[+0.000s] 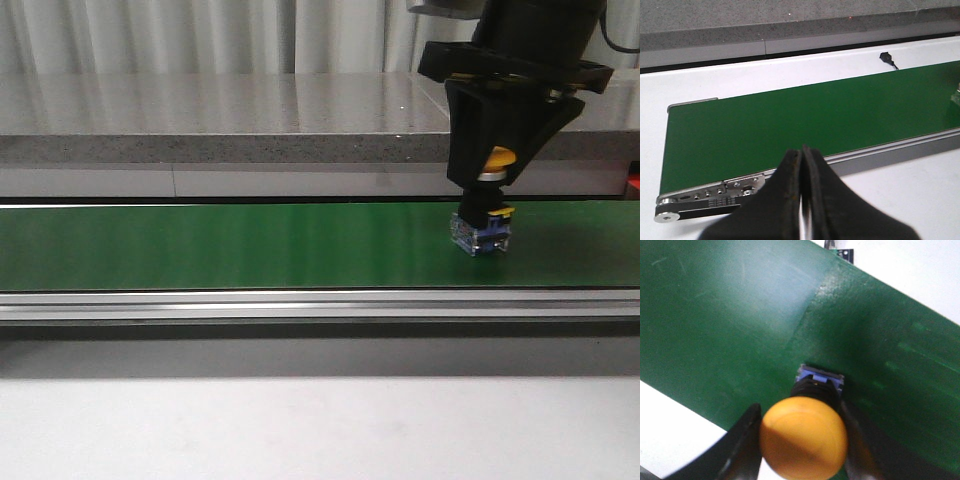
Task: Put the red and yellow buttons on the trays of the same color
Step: 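Grasp the yellow button with the right gripper and lift it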
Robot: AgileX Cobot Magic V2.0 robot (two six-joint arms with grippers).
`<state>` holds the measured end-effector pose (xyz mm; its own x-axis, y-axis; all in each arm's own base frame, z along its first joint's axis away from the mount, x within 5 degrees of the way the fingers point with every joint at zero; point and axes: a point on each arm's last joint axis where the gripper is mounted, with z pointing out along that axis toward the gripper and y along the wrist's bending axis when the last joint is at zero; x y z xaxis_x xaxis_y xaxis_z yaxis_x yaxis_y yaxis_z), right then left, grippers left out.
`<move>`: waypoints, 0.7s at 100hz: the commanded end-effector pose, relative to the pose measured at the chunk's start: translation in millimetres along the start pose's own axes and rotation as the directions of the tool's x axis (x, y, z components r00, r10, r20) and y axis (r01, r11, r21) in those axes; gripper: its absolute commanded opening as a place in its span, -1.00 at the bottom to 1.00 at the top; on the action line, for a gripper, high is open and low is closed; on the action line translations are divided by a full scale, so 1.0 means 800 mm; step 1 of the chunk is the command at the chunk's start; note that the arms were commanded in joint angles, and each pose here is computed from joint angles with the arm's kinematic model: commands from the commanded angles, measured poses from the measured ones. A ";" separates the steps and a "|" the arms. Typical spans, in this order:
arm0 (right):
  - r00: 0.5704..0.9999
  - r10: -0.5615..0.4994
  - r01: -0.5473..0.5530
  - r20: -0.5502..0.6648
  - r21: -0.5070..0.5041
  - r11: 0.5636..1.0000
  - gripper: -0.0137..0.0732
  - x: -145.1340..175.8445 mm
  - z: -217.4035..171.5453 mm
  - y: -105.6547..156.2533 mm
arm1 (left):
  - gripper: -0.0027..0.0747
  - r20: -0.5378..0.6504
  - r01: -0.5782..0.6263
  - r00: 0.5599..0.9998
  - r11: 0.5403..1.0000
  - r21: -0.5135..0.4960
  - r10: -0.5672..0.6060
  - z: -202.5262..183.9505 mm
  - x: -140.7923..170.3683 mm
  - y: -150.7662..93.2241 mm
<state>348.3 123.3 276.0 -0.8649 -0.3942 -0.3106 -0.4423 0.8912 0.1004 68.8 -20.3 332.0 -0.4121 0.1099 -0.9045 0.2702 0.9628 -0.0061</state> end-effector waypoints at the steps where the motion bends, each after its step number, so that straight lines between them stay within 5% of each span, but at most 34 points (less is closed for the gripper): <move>1: 0.992 -0.016 0.014 0.124 0.016 1.000 -0.50 -0.007 -0.038 0.004 | -0.99 0.085 0.009 0.996 1.000 0.012 -0.010 -0.004 -0.016 -0.001; 45: 0.910 0.300 -0.330 0.288 0.062 0.942 -0.61 0.043 -0.109 -0.033 | -0.99 0.085 0.009 0.996 1.000 0.012 -0.010 -0.004 -0.016 -0.001; 70: 0.806 0.477 -0.539 0.352 0.102 0.836 -0.61 0.100 -0.140 -0.095 | -0.99 0.085 0.009 0.996 1.000 0.012 -0.010 -0.004 -0.016 -0.001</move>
<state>297.1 18.3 328.7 -0.8851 0.1243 -0.4485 0.0635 0.9869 0.1481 68.8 -20.4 331.7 -0.4129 0.1101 -0.9041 0.2702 0.9628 -0.0062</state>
